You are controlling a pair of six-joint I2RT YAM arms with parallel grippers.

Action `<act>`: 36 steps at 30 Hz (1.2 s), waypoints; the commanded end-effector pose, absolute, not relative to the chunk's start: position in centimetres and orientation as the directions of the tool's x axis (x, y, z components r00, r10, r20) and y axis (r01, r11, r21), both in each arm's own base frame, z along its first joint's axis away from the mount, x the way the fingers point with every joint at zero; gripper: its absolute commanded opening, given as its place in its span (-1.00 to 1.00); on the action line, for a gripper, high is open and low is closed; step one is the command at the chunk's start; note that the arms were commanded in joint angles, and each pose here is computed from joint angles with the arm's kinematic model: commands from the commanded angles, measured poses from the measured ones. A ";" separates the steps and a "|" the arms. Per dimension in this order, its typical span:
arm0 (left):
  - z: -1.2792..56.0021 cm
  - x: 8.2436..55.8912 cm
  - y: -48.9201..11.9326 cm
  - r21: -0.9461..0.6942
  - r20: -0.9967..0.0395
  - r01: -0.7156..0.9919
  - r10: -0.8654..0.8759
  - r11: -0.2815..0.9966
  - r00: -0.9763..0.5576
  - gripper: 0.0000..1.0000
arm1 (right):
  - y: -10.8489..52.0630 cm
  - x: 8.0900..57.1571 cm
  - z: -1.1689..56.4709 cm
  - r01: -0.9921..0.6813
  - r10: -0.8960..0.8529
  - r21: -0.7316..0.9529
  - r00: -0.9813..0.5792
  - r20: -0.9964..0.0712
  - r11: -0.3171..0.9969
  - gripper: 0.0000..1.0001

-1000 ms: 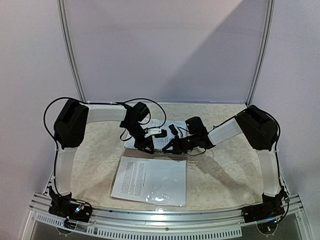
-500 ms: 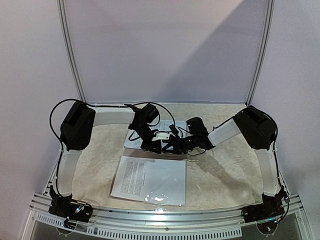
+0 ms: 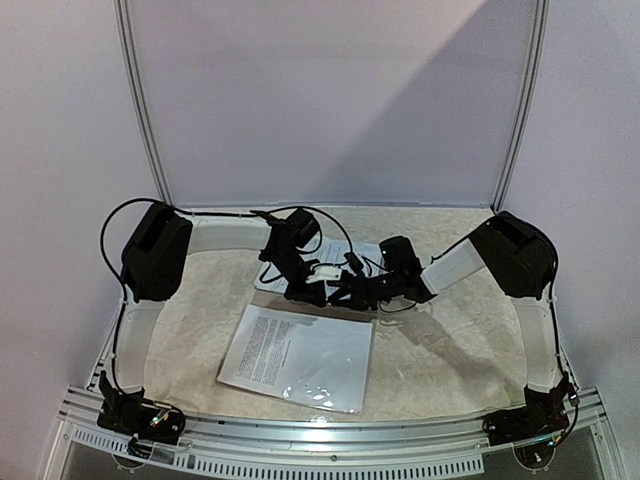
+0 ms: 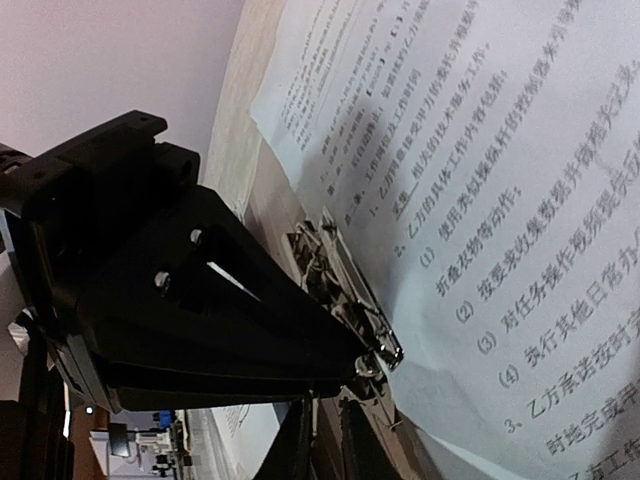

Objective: Put the files into the folder
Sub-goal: Clamp the folder with files in the spring clip on the folder.

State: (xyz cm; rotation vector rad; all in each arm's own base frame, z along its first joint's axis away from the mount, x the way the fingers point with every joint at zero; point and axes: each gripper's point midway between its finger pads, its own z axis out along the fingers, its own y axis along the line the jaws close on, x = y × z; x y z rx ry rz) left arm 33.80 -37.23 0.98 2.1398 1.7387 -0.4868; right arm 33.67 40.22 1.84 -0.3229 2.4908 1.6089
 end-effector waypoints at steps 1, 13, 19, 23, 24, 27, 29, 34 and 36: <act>-2.6 32.4 -35.4 -0.029 -0.382 0.982 0.910 -0.186 0.161 -1.00 | 37.8 30.7 -2.7 -0.014 -0.052 0.885 -0.999 0.011 0.465 -0.74; -2.5 32.1 -35.5 -0.039 -0.391 0.978 0.904 -0.203 0.172 -1.00 | 38.8 32.9 0.3 0.009 0.019 0.922 -1.000 0.002 0.388 -0.81; -2.6 32.3 -35.4 -0.029 -0.384 0.978 0.906 -0.205 0.178 -1.00 | 38.9 33.2 -0.6 0.038 0.028 0.913 -0.999 0.029 0.406 -0.90; -2.4 32.0 -35.4 -0.045 -0.379 0.975 0.907 -0.216 0.184 -0.93 | 38.4 33.1 -1.6 0.058 0.040 0.889 -0.998 0.045 0.455 -1.00; -2.1 32.0 -35.5 -0.051 -0.381 0.974 0.906 -0.222 0.186 -0.82 | 38.0 33.2 -2.2 0.069 0.048 0.874 -0.997 0.053 0.482 -1.00; -0.1 32.2 -36.2 -0.050 -0.413 0.974 0.892 -0.222 0.183 -0.54 | 36.9 33.1 -3.8 0.076 0.056 0.833 -0.997 0.054 0.548 -1.00; 1.3 32.4 -36.6 -0.043 -0.431 0.975 0.884 -0.218 0.179 -0.38 | 36.1 32.7 -5.1 0.094 0.061 0.802 -0.996 0.072 0.590 -1.00; 4.4 32.3 -37.2 -0.071 -0.463 0.974 0.872 -0.216 0.159 -0.25 | 35.3 31.5 -6.3 0.098 0.035 0.782 -0.995 0.096 0.616 -1.00; 5.6 32.3 -37.3 -0.078 -0.488 0.976 0.862 -0.204 0.141 -0.22 | 35.1 31.3 -6.5 0.098 0.030 0.775 -0.994 0.102 0.624 -1.00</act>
